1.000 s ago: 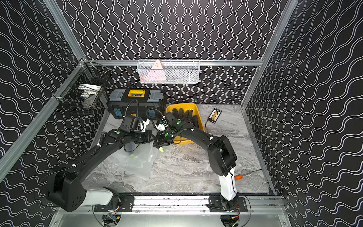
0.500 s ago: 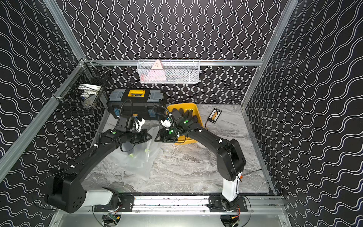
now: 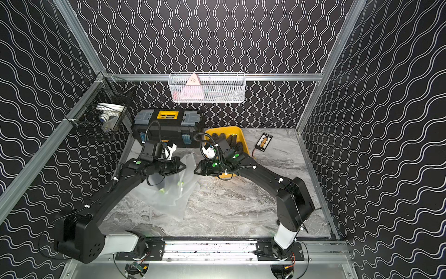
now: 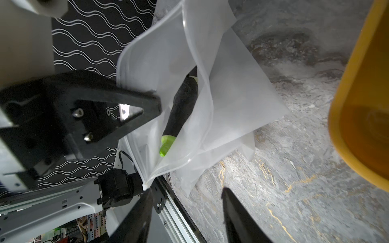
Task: Place the eggplant in a zip-top bag and seal the zipper
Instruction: Place the eggplant in the zipper food storage bag, then adjust the zipper food storage bag at the center of the board.
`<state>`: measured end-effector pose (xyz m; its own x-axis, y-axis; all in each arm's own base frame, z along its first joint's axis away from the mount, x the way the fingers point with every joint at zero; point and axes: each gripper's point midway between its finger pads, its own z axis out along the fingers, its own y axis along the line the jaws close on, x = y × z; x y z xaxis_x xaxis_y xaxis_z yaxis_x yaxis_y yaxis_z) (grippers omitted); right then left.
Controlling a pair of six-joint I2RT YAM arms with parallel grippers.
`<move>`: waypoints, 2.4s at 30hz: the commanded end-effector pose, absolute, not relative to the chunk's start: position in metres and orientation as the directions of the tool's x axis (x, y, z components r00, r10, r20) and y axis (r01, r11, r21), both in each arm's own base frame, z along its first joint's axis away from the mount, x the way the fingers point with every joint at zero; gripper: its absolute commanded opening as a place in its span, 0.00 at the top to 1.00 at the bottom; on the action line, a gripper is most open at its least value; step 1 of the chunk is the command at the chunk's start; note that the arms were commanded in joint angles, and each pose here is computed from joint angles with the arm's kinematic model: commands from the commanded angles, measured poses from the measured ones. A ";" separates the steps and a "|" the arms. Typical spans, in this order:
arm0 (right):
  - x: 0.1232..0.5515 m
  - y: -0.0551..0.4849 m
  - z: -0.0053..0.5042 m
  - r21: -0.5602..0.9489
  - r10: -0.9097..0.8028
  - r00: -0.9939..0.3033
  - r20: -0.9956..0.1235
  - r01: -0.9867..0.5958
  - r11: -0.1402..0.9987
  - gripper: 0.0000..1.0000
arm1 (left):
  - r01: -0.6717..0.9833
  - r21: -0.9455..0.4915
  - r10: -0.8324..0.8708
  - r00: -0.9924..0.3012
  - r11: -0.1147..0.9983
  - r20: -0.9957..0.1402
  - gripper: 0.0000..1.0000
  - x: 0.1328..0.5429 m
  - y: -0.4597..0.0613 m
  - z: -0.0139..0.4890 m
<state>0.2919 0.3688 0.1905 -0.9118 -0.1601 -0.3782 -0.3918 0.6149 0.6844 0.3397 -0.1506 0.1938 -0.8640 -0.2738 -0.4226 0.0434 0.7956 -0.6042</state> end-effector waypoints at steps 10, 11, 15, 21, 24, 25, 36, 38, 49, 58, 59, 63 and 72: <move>0.338 0.384 0.186 0.650 0.031 -0.882 -0.470 -0.322 0.688 0.45 | 0.085 -0.604 -0.245 -0.863 0.792 -0.442 1.00 0.343 -0.157 0.209; 0.342 0.386 0.185 0.650 0.036 -0.881 -0.472 -0.321 0.689 0.45 | 0.090 -0.603 -0.237 -0.865 0.793 -0.441 1.00 0.342 -0.158 0.208; 0.352 0.394 0.175 0.649 0.047 -0.884 -0.465 -0.305 0.697 0.61 | 0.105 -0.604 -0.219 -0.872 0.790 -0.438 1.00 0.338 -0.161 0.206; 0.350 0.400 0.185 0.721 0.112 -0.902 -0.417 -0.252 0.646 0.95 | 0.115 -0.587 -0.201 -0.873 0.801 -0.445 0.91 0.338 -0.163 0.206; 0.349 0.393 0.192 0.765 0.188 -0.910 -0.369 -0.182 0.618 1.00 | 0.121 -0.578 -0.196 -0.868 0.807 -0.456 0.79 0.339 -0.162 0.209; 0.348 0.391 0.198 0.782 0.216 -0.909 -0.356 -0.163 0.602 1.00 | 0.122 -0.573 -0.195 -0.866 0.810 -0.460 0.74 0.340 -0.161 0.211; 0.333 0.379 0.301 0.906 0.370 -0.866 -0.336 -0.190 0.377 1.00 | 0.178 -0.501 -0.192 -0.776 0.847 -0.601 0.41 0.341 -0.143 0.287; 0.327 0.371 0.323 0.911 0.391 -0.849 -0.356 -0.221 0.349 1.00 | 0.178 -0.483 -0.197 -0.753 0.857 -0.628 0.40 0.341 -0.137 0.300; 0.279 0.303 0.408 0.875 0.529 -0.703 -0.476 -0.315 0.368 1.00 | 0.223 -0.452 -0.176 -0.708 0.864 -0.684 0.39 0.341 -0.133 0.322; 0.273 0.273 0.418 0.834 0.591 -0.600 -0.539 -0.281 0.475 1.00 | 0.318 -0.474 -0.152 -0.679 0.821 -0.718 0.39 0.332 -0.145 0.346; 0.279 0.270 0.408 0.836 0.611 -0.588 -0.530 -0.243 0.491 1.00 | 0.349 -0.486 -0.144 -0.675 0.802 -0.723 0.39 0.329 -0.150 0.348; 0.305 0.251 0.368 0.829 0.700 -0.487 -0.522 -0.096 0.551 1.00 | 0.487 -0.503 -0.090 -0.649 0.714 -0.756 0.41 0.306 -0.170 0.347; 0.341 0.233 0.329 0.760 0.719 -0.375 -0.585 0.055 0.647 1.00 | 0.581 -0.448 0.054 -0.649 0.679 -0.759 0.43 0.290 -0.208 0.305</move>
